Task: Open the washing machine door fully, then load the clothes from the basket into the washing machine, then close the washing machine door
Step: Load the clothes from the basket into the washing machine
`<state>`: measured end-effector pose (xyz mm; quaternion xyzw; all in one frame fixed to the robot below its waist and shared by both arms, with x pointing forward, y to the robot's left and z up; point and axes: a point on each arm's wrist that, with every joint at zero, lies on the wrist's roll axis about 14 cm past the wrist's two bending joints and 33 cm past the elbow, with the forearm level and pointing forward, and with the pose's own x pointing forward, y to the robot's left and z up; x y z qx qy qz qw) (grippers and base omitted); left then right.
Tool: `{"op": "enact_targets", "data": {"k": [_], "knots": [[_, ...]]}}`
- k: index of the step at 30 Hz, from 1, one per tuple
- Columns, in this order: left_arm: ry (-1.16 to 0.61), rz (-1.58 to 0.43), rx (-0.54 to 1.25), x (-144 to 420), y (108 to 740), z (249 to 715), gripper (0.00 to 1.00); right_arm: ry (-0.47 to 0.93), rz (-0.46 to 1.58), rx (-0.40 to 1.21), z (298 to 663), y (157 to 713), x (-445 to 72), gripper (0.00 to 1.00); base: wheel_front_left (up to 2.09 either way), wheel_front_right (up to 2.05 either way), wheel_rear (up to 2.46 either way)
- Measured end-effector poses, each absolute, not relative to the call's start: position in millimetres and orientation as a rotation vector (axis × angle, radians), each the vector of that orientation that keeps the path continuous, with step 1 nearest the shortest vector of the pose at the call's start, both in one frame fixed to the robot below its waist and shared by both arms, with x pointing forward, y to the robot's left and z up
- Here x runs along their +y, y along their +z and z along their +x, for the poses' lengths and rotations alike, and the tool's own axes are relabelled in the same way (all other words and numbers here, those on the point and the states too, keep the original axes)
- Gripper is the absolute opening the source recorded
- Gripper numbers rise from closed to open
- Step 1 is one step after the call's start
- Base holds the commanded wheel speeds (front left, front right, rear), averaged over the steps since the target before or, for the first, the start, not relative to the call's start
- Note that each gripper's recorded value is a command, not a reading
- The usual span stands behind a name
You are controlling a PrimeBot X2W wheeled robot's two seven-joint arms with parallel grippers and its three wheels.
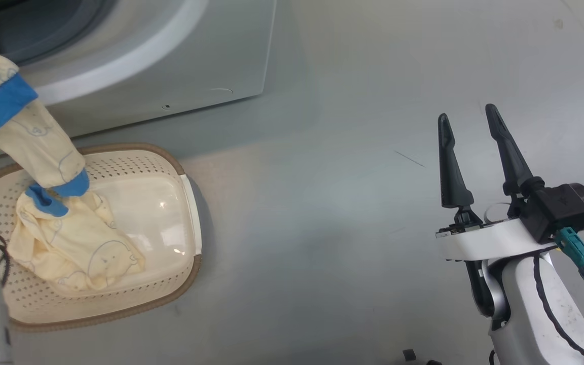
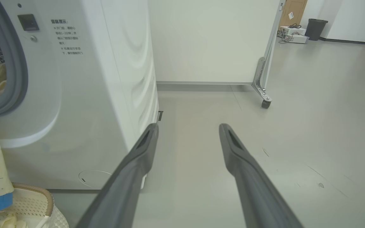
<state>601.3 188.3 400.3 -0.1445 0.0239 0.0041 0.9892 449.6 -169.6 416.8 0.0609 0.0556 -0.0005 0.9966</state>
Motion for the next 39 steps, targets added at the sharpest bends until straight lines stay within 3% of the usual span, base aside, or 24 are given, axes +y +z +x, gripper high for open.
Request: {"op": "enact_targets", "data": {"k": [26, 39], "knots": [[0.052, -0.217, 0.124, 198, 423, 436, 1.0, 0.15, 0.138, 0.039, 410, 461, -129, 1.0, 0.0, 0.0, 0.0], [0.036, -0.201, 0.087, 196, 439, 420, 1.0, 0.181, 0.152, 0.022, 404, 469, -120, 1.0, 0.0, 0.0, 0.0]]}}
